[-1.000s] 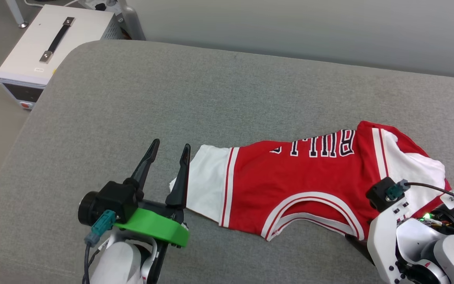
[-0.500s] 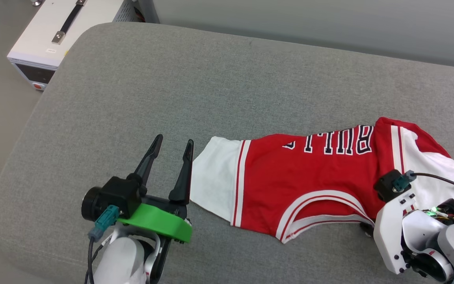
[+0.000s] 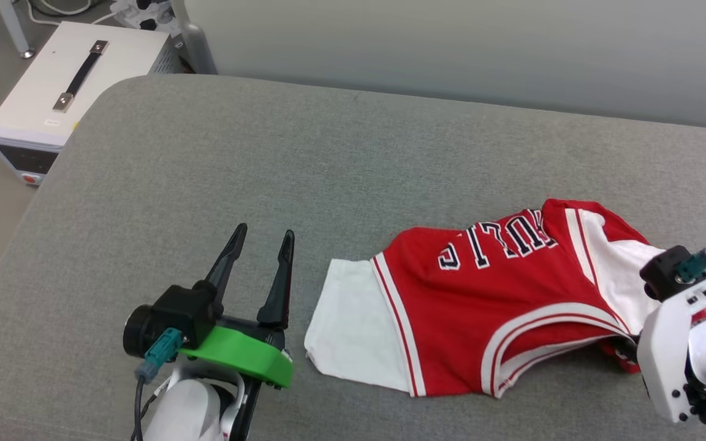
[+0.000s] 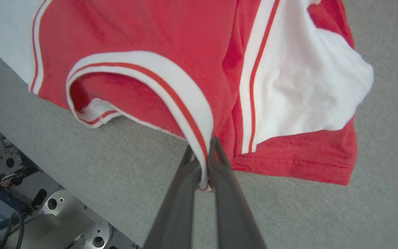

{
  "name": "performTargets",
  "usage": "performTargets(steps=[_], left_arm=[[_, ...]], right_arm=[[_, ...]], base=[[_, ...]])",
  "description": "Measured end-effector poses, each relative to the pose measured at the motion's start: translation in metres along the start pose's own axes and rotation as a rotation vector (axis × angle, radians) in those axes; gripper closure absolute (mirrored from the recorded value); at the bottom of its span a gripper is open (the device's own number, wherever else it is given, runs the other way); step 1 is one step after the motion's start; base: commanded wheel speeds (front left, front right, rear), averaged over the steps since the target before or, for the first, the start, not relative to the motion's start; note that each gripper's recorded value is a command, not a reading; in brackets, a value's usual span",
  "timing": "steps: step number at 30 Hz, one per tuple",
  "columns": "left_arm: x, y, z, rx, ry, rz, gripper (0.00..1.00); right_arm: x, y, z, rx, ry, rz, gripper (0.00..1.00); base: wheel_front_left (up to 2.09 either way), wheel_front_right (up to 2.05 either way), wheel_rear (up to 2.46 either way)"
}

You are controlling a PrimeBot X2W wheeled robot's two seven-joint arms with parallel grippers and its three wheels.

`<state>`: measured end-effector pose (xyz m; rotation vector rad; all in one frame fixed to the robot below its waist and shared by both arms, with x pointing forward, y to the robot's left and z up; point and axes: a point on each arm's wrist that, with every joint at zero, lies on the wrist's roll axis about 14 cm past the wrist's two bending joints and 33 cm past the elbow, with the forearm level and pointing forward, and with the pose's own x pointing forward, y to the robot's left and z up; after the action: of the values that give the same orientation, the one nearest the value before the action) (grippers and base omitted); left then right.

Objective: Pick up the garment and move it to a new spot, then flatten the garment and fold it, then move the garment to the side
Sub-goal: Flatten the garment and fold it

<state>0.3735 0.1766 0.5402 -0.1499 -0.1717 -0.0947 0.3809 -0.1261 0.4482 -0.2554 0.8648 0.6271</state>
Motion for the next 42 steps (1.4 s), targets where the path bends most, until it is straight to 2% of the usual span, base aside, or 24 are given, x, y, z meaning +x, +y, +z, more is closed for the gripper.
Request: performTargets(steps=[7,12,21,22,23,25,28,37,42], left_arm=[[0.0,-0.016,-0.002,-0.016,0.004,-0.045,0.0],[0.003,-0.028,-0.004,-0.023,0.005,-0.083,0.0],[0.007,-0.039,-0.02,-0.038,0.052,-0.119,0.0],[0.008,-0.039,-0.022,-0.038,0.056,-0.121,0.0],[0.008,-0.04,-0.023,-0.038,0.06,-0.123,0.0],[0.007,-0.041,-0.026,-0.038,0.069,-0.128,0.0],[0.006,-0.039,-0.026,-0.041,0.071,-0.122,0.0],[0.004,-0.031,-0.029,-0.042,0.081,-0.093,0.0],[0.008,-0.025,-0.027,-0.044,0.075,-0.074,0.0]], right_arm=[[-0.054,-0.027,-0.042,0.058,0.104,-0.174,1.0],[-0.078,-0.038,-0.071,0.103,0.146,-0.293,1.0],[-0.048,-0.032,-0.134,0.223,0.228,-0.301,1.0],[-0.044,-0.032,-0.139,0.229,0.235,-0.302,0.62],[-0.04,-0.032,-0.143,0.238,0.239,-0.302,0.0],[-0.03,-0.025,-0.151,0.258,0.262,-0.268,0.0],[-0.027,-0.025,-0.137,0.258,0.235,-0.245,0.0],[-0.047,-0.039,-0.034,0.116,0.1,-0.211,0.0],[-0.047,-0.06,-0.013,0.056,0.147,-0.254,0.0]], base=[[0.0,0.0,0.0],[0.0,0.0,0.0],[0.0,0.0,0.0],[0.0,0.0,0.0],[0.0,0.0,0.0],[0.0,0.0,0.0],[0.0,0.0,0.0],[0.0,0.0,0.0],[0.0,0.0,0.0]])
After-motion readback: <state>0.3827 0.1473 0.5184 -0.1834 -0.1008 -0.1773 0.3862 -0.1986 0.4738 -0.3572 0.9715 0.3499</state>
